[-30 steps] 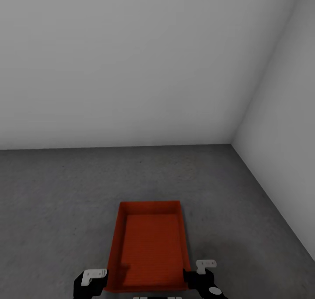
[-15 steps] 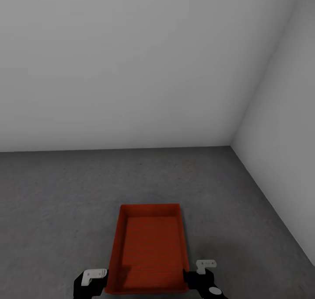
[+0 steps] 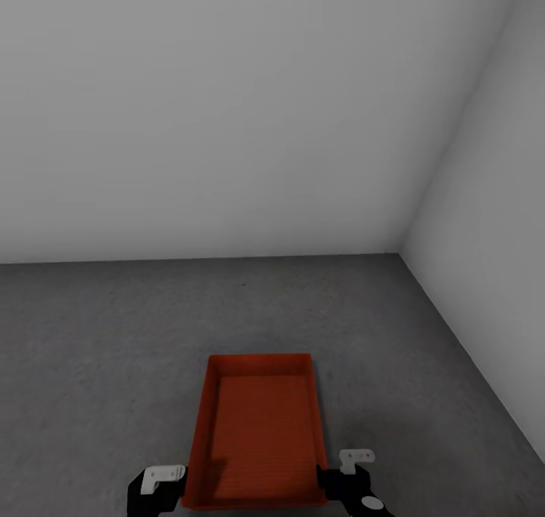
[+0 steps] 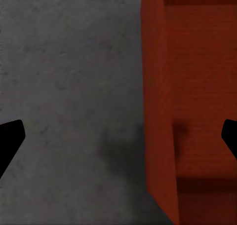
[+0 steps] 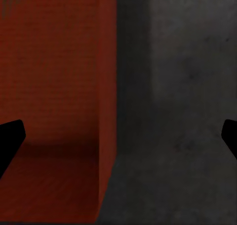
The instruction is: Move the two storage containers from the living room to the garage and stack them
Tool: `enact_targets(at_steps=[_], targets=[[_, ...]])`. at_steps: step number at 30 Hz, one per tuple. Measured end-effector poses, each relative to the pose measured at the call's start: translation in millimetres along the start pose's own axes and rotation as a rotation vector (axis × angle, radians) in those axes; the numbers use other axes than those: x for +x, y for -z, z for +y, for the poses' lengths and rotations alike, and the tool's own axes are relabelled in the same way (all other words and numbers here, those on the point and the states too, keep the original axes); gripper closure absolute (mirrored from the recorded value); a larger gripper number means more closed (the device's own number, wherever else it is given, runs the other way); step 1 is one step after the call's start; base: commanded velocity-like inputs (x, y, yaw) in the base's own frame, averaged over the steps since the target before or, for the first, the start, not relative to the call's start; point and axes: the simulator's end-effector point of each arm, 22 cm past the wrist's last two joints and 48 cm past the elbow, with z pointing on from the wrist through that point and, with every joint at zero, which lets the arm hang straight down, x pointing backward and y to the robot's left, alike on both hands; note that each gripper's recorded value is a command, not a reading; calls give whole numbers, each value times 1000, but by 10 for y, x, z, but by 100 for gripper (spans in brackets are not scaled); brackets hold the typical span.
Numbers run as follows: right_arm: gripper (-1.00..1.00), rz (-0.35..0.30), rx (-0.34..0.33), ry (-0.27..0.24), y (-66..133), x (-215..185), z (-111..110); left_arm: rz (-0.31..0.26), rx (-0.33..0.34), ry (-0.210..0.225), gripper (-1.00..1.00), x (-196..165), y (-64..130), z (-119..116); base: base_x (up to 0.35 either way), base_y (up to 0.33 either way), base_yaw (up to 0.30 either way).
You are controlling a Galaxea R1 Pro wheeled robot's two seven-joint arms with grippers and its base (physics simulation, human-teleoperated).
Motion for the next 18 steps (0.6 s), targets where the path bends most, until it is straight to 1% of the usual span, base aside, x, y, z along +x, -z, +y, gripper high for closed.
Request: enact_targets(at_steps=[6, 18], targets=[[-100, 0, 0, 0, 0, 1, 0, 0, 0, 0, -100, 0, 0, 0, 0, 0, 0], [-100, 0, 0, 0, 199, -166, 13, 0, 0, 0, -100, -208, 159, 6, 0, 0, 0]])
